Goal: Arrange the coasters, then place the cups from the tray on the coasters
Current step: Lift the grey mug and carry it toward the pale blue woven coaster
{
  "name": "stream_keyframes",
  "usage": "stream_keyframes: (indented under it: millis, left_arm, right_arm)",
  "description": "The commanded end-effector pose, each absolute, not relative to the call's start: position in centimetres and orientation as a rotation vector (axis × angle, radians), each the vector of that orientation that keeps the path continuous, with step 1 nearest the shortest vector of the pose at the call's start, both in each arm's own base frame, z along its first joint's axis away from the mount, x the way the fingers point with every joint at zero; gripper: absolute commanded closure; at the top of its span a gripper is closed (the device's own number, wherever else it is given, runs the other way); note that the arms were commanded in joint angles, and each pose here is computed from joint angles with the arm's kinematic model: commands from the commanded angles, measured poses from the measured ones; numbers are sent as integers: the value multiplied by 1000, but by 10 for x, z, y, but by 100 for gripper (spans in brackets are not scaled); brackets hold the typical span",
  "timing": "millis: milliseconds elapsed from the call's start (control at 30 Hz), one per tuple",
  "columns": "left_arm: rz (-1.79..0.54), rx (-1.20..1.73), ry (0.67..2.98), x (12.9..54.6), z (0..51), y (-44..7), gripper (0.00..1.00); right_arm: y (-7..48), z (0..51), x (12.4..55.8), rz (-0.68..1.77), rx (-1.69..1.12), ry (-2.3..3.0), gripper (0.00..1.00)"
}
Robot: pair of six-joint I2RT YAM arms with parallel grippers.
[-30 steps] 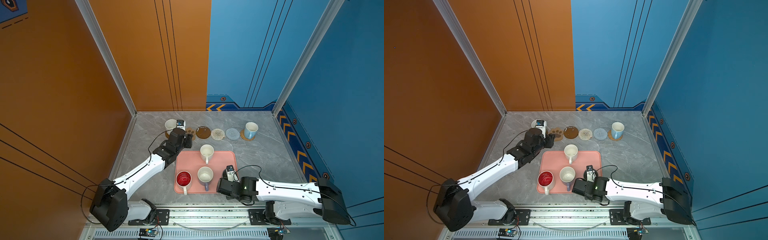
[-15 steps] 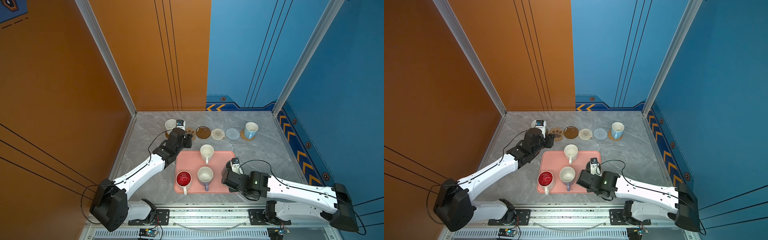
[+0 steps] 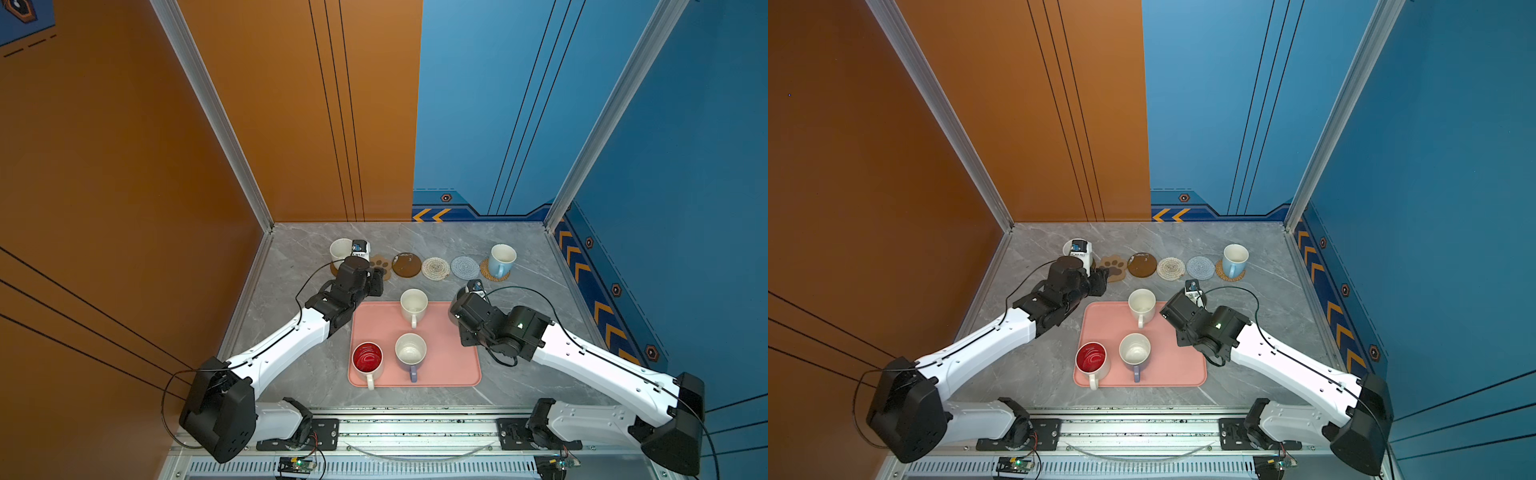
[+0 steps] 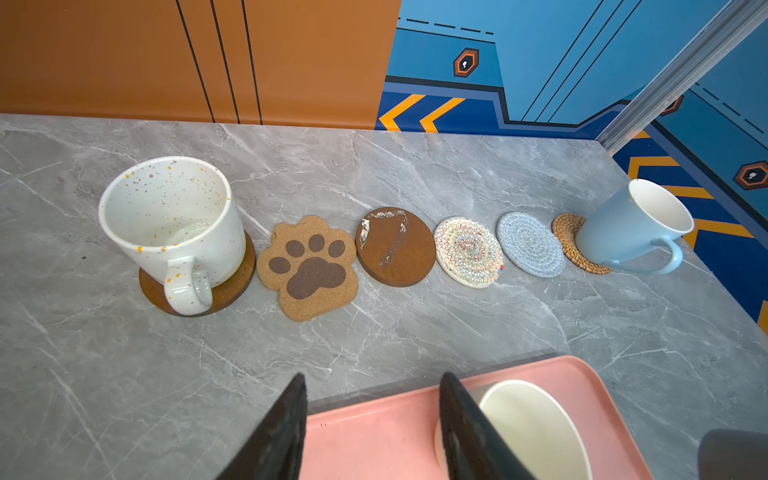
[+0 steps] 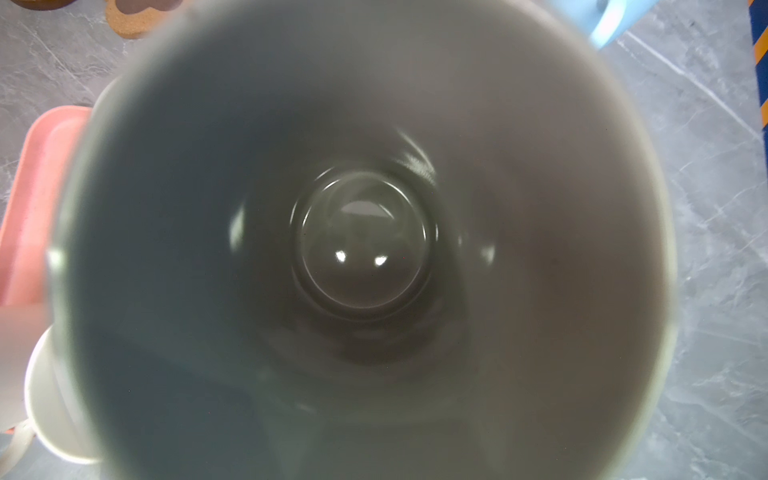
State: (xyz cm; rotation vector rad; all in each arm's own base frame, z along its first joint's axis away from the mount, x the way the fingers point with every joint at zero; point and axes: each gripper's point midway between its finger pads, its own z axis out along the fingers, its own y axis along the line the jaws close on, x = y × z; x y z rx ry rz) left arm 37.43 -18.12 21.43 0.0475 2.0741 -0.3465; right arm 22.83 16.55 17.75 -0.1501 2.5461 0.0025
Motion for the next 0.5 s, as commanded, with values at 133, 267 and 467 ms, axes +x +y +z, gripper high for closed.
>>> stream_keyframes:
  millis: [133,267,467]
  left_arm:
    - [-359,29,2086,377,208,-177,48]
    - [-355,16,2094,379,204,-174,48]
    - [-360,4,2095,381,202,-170,48]
  right_arm:
    - [171,210,277,6,-174,2454,100]
    - [170,220,299,-6,-174,2444,100]
    - [156,218,333,-51,-144,2474,100]
